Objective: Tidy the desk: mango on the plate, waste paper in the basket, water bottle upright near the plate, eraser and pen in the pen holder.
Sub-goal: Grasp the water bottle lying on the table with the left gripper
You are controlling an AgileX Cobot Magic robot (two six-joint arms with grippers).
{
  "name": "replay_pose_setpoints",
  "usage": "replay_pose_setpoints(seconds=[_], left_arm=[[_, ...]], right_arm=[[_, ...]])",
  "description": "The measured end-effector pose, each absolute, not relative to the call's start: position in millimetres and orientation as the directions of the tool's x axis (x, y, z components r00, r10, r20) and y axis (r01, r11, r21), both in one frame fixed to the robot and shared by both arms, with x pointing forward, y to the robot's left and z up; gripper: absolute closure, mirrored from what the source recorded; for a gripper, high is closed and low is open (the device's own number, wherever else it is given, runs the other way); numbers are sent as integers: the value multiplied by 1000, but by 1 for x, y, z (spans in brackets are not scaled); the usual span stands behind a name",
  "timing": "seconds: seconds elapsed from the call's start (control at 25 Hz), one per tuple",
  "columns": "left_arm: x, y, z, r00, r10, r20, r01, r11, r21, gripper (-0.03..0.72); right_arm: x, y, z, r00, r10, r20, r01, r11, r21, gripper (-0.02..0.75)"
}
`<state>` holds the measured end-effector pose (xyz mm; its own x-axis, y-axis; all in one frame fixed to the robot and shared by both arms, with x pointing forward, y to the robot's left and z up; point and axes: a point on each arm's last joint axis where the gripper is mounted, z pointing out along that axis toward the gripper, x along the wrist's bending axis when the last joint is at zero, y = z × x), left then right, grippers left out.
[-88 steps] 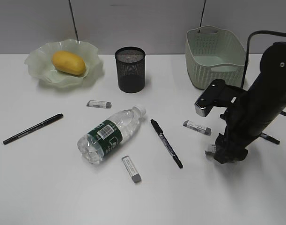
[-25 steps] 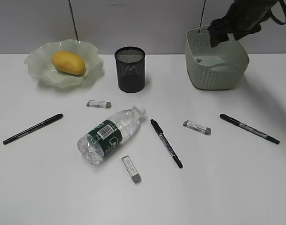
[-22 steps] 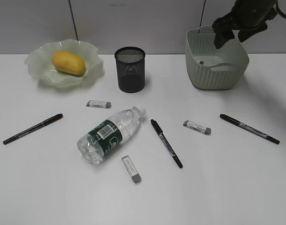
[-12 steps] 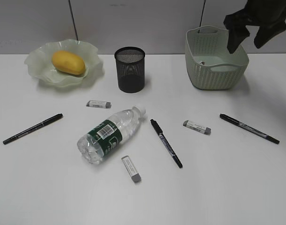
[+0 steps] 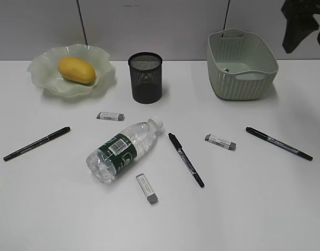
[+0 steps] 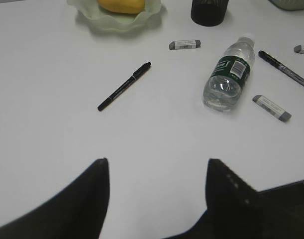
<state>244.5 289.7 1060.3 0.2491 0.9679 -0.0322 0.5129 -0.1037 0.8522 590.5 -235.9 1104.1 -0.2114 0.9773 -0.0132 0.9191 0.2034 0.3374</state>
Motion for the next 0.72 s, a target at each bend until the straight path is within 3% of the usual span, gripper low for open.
replay_pose_setpoints(seconds=[0.32, 0.72], left_arm=[[245, 290, 1060, 249, 968, -32, 513, -104, 852, 222], [245, 290, 1060, 249, 968, -32, 513, -104, 852, 222]], right_arm=[[484, -255, 1134, -175, 985, 0, 898, 160, 411, 176], [357, -277, 1141, -171, 985, 17, 739, 117, 663, 176]])
